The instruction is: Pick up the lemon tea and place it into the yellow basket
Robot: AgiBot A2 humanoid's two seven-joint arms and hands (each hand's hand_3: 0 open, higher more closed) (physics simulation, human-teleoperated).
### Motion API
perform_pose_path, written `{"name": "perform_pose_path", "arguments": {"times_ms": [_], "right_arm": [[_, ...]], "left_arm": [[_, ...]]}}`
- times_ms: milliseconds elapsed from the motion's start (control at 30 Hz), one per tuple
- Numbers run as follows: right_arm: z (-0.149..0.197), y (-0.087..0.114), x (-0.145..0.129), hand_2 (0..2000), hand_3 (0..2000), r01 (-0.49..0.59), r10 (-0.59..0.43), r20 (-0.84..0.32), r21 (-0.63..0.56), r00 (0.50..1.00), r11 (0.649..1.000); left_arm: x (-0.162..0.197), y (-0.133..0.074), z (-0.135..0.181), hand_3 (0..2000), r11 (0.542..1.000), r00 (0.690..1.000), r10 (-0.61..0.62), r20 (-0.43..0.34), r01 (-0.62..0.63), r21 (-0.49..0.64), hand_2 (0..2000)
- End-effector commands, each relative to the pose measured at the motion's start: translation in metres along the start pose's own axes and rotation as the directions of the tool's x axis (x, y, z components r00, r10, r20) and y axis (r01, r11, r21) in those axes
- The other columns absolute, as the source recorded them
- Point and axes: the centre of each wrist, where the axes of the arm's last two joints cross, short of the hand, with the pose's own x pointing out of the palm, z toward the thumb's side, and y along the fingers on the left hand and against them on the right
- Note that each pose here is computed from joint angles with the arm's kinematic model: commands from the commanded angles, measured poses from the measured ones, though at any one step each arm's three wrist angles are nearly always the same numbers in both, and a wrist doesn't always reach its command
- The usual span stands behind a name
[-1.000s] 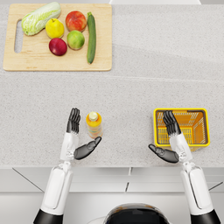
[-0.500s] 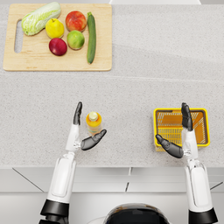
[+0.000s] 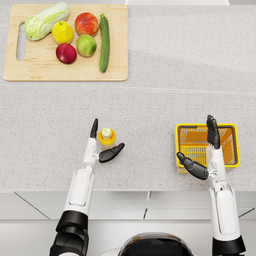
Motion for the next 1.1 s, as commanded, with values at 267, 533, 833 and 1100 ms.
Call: {"name": "perform_pose_path", "arguments": {"times_ms": [267,533,833,1100], "right_arm": [[-0.001,-0.002,0.004,0,0,0.002,-0.002,0.018,-0.002,1.000,1.000],[-0.024,0.001,0.036,0,0,-0.106,0.100,0.070,0.082,0.993,0.991],[-0.044,-0.008,0.066,0,0,-0.179,0.175,0.040,0.135,0.984,0.975],[-0.048,-0.027,0.096,0,0,-0.249,0.253,-0.017,0.129,0.967,0.960]], "left_arm": [[0.006,0.017,0.008,1960,1.000,1.000,0.003,0.026,-0.002,-0.028,2000],[0.036,-0.040,0.133,2000,0.840,0.979,-0.202,-0.035,0.191,0.507,2000],[0.082,-0.075,0.189,2000,0.653,0.933,-0.337,-0.130,0.330,0.681,2000],[0.124,-0.090,0.176,2000,0.600,0.865,-0.452,-0.219,0.477,0.642,2000]]}}
